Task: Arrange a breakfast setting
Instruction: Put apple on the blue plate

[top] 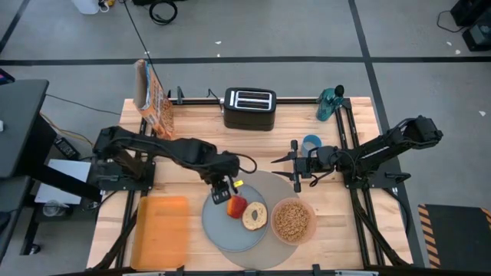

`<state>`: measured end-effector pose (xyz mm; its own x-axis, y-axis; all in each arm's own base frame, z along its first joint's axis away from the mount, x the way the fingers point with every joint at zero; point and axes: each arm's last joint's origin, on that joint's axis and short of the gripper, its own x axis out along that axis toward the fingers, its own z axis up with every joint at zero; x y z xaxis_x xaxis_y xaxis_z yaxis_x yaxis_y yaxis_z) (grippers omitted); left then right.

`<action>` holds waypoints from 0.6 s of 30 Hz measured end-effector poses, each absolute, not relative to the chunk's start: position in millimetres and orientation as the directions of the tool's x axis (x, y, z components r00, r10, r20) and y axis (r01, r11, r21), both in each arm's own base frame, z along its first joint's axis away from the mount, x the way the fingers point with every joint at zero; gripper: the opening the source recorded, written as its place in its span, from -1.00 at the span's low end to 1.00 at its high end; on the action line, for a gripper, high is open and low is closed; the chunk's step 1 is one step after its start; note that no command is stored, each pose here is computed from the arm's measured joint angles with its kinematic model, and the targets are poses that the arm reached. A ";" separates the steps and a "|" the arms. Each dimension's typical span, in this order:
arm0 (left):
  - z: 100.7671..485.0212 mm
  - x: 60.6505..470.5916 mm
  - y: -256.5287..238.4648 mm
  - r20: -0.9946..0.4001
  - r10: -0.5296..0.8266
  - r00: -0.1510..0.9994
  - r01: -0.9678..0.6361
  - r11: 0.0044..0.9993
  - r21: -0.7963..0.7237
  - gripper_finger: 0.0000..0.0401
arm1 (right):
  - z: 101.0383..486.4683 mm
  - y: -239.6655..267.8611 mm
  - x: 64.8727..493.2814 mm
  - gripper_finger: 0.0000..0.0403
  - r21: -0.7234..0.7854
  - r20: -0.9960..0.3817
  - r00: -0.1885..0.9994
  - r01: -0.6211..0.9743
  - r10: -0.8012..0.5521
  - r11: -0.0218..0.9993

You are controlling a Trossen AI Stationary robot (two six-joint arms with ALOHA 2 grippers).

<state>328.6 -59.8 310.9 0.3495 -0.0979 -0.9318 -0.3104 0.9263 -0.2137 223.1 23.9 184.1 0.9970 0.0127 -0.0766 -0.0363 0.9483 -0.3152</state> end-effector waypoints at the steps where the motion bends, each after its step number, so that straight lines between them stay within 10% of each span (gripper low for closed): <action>1: 315.0 329.3 -60.7 -0.917 -0.092 0.388 -0.293 0.931 -0.218 -0.05 | 184.1 23.8 223.1 -0.19 -0.315 -0.077 0.997 -0.035 0.011 0.948; 18: 302.6 296.8 -69.8 -0.829 0.042 0.557 -0.190 0.979 -0.078 -0.19 | 182.2 23.6 221.6 -0.19 -0.309 -0.080 0.997 -0.031 0.006 0.951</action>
